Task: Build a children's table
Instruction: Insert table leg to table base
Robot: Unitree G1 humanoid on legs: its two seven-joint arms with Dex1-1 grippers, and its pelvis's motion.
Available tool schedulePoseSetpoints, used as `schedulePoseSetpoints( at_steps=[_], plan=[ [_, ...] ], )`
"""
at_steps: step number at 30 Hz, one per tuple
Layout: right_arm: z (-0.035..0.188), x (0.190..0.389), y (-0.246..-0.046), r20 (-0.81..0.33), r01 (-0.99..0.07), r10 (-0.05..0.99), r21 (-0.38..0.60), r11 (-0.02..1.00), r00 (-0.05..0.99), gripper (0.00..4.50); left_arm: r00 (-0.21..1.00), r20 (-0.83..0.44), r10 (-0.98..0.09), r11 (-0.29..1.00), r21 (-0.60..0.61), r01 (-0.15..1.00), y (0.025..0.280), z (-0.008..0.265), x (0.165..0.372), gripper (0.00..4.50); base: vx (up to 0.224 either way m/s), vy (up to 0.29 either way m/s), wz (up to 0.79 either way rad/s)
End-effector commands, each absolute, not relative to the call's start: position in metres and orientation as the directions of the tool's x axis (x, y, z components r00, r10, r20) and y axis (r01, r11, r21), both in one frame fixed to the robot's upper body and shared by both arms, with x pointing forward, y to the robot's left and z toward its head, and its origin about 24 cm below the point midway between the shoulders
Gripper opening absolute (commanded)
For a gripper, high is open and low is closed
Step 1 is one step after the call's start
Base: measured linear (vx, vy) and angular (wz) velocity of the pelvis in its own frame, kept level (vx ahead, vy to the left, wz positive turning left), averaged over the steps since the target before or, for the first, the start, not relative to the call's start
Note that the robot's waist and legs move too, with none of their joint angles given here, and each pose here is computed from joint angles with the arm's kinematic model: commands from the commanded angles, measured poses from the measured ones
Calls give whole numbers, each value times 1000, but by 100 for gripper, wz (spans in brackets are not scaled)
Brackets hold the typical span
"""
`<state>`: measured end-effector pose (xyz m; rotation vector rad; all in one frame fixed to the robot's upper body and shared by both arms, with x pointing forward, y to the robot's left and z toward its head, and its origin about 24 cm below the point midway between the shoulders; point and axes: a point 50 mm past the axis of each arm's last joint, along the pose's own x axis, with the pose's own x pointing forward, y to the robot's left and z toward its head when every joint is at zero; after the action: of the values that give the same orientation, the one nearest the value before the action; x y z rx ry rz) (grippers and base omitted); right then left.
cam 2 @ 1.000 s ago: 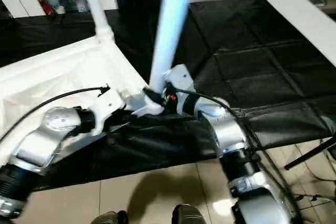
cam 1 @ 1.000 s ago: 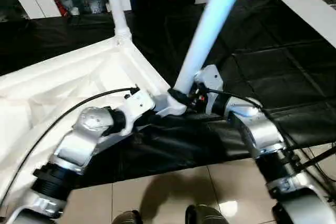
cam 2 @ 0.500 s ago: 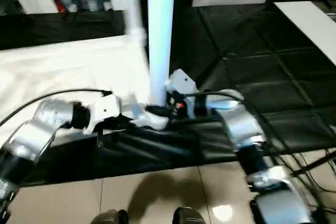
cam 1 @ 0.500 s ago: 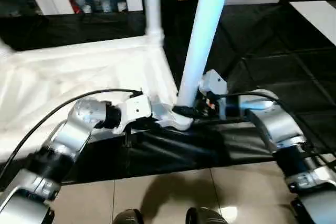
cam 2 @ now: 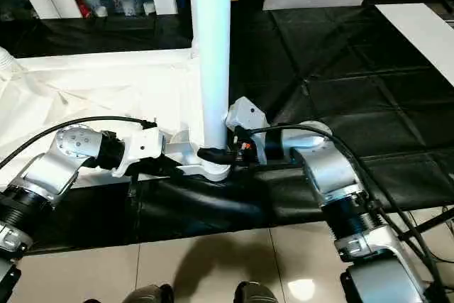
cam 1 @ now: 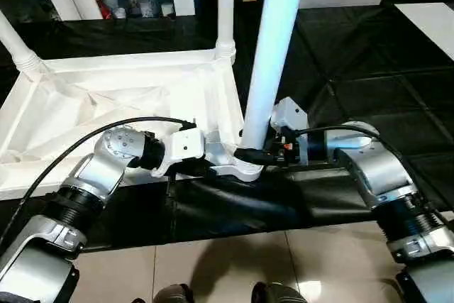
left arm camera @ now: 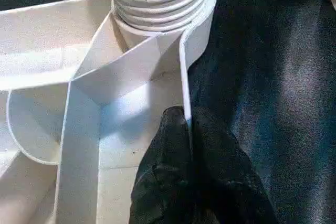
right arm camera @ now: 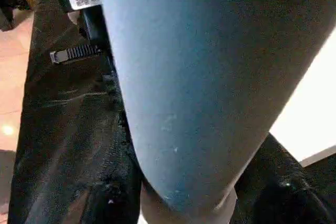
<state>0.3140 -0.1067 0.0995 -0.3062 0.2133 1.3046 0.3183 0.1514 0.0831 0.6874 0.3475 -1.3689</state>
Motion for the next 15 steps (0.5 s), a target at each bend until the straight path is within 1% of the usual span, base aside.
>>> schedulePoseSetpoints(
  at_steps=[1,2,4,5,7,8,9,10,12,15],
  plan=[
    [15,287,-109,-569,-931,800,152,332,193,190,285,-563,-776,119,313,942,152,97,324,0,0,0,0],
    [15,291,-109,-563,-914,788,131,384,251,190,309,-548,-778,159,305,939,153,97,323,0,0,0,0],
    [16,296,-110,-553,-884,763,96,458,335,190,352,-529,-772,217,300,929,154,96,323,0,0,0,0],
    [18,300,-110,-539,-850,740,81,521,402,190,407,-511,-757,285,302,910,153,96,322,0,0,0,0],
    [19,305,-112,-522,-803,707,69,592,477,190,469,-489,-735,362,303,882,151,95,320,0,0,0,0],
    [20,308,-113,-508,-747,666,64,662,547,190,521,-466,-715,430,295,853,148,94,316,0,0,0,0],
    [20,308,-113,-508,-747,666,64,662,547,190,521,-466,-715,430,295,853,148,94,316,0,0,0,0],
    [20,312,-114,-496,-692,622,57,720,606,190,563,-445,-697,489,279,826,140,93,310,0,0,0,0],
    [21,315,-113,-485,-651,585,43,758,649,190,601,-430,-674,540,270,798,132,93,306,0,0,0,0],
    [23,322,-107,-462,-595,543,39,803,701,190,657,-390,-645,612,251,750,110,95,302,0,0,17,-3]
  ],
)
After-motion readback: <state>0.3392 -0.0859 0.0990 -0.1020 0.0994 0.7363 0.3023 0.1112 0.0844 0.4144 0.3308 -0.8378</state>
